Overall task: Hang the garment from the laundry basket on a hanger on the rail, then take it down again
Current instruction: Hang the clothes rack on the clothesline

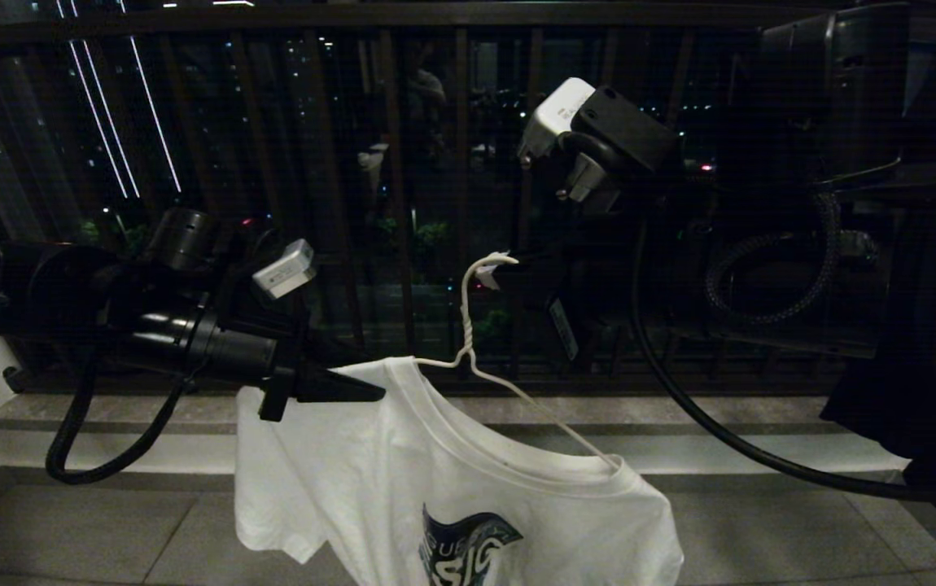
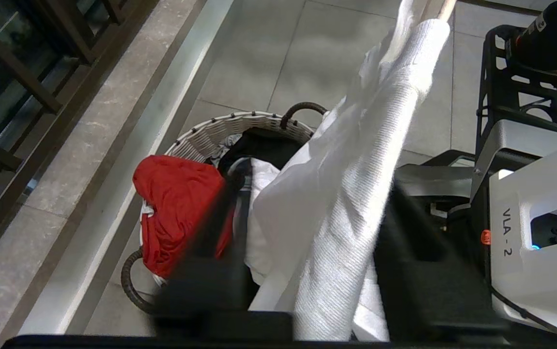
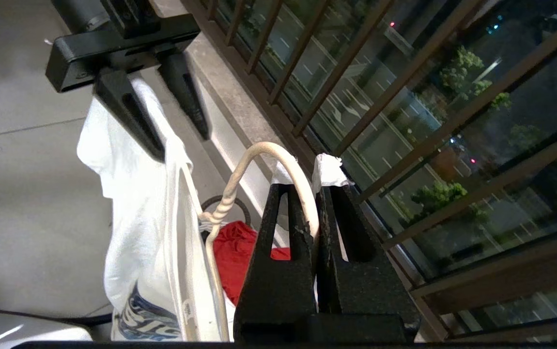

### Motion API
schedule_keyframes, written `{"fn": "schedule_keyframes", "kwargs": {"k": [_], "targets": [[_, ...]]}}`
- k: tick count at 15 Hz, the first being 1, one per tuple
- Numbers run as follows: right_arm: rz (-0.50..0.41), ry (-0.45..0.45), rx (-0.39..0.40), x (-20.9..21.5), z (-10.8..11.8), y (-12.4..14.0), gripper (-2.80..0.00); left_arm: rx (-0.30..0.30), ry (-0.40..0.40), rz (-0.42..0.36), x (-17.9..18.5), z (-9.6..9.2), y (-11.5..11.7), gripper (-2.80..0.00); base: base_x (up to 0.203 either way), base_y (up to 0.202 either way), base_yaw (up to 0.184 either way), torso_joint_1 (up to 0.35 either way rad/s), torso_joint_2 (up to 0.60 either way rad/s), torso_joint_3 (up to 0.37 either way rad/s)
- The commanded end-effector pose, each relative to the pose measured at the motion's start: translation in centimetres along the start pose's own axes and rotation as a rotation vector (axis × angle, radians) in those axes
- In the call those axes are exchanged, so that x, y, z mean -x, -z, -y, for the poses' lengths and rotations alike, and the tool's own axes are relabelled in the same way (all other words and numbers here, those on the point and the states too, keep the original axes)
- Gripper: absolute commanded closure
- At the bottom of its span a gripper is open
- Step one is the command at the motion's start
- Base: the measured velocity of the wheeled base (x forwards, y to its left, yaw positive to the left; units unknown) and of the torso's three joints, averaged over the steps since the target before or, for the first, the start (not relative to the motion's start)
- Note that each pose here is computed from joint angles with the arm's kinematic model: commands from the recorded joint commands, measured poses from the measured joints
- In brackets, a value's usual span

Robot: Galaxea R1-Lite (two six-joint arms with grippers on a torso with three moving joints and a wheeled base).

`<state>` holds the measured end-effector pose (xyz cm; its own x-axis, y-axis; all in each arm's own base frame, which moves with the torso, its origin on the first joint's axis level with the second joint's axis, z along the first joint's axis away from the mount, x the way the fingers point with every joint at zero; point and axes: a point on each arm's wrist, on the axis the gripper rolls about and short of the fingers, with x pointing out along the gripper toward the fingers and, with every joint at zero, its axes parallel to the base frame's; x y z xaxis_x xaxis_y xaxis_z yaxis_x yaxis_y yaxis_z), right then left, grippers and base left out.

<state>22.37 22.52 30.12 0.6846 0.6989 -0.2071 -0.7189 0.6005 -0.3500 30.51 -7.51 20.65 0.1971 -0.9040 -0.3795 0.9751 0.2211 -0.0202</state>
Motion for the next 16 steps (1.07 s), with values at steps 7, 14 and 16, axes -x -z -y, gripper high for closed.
{"fn": "schedule_keyframes", "kwargs": {"k": [7, 14, 16], "targets": [[-0.003, 0.001, 0.003, -0.31, 0.0, 0.12, 0.0, -0.008, 0.002, 0.005, 0.15, 0.17, -0.13, 0.0, 0.0, 0.0, 0.0, 0.0, 0.0, 0.0], [-0.009, 0.006, 0.006, -0.18, 0.09, 0.16, -2.8, -0.006, 0.002, 0.005, 0.15, 0.17, -0.13, 0.0, 0.0, 0.0, 0.0, 0.0, 0.0, 0.0], [-0.015, 0.025, 0.003, -0.07, 0.69, 0.36, -2.8, -0.008, 0.0, 0.007, 0.24, 0.2, -0.19, 0.0, 0.0, 0.0, 0.0, 0.0, 0.0, 0.0]]}}
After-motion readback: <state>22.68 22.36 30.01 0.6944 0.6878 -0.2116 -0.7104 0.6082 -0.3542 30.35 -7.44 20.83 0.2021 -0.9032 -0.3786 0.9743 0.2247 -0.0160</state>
